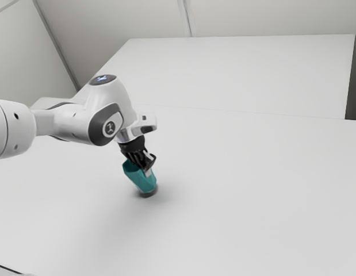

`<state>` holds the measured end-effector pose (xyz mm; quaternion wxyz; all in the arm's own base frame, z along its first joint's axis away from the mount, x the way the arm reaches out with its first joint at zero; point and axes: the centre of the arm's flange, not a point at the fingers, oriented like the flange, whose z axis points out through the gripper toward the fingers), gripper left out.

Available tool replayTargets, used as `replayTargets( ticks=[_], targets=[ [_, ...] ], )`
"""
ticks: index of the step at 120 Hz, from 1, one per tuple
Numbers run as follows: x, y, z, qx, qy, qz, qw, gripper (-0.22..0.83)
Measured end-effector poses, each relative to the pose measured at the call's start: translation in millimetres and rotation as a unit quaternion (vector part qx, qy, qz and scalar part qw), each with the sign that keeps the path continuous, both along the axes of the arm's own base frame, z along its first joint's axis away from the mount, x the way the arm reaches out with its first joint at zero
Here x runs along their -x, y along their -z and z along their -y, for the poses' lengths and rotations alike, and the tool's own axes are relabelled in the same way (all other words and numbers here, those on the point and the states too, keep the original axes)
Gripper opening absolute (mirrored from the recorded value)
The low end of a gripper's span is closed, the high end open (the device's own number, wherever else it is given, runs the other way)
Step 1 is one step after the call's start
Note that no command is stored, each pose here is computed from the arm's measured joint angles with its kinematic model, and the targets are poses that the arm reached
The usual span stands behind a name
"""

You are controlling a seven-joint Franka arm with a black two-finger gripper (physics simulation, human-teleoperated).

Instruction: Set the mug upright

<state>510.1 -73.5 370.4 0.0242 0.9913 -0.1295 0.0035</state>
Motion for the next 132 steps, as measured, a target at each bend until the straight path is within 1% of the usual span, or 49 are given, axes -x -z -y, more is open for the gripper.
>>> replayTargets(
  ticks=[52, 55, 58, 76, 89, 98, 108, 124, 132],
  targets=[
    [-1.1, 9.0, 2.8, 0.003, -0.024, -0.005, 1.000, -0.16],
    [-1.1, 9.3, 2.9, 0.003, -0.025, -0.005, 1.000, -0.14],
    [-1.1, 9.4, 3.1, 0.003, -0.026, -0.005, 1.000, -0.09],
    [-1.0, 9.1, 4.8, 0.004, -0.028, -0.005, 1.000, 0.23],
    [-0.5, 7.0, 6.3, 0.002, -0.030, -0.003, 1.000, 0.38],
    [0.0, 4.2, 7.7, 0.000, -0.030, 0.000, 1.000, 0.45],
    [1.2, -0.5, 9.7, -0.005, -0.029, 0.004, 1.000, 0.51],
    [4.3, -13.4, 14.3, -0.015, -0.029, 0.010, 0.999, 0.56],
    [0.6, -27.0, 16.1, -0.016, -0.030, 0.015, 0.999, 0.57]
  ],
)
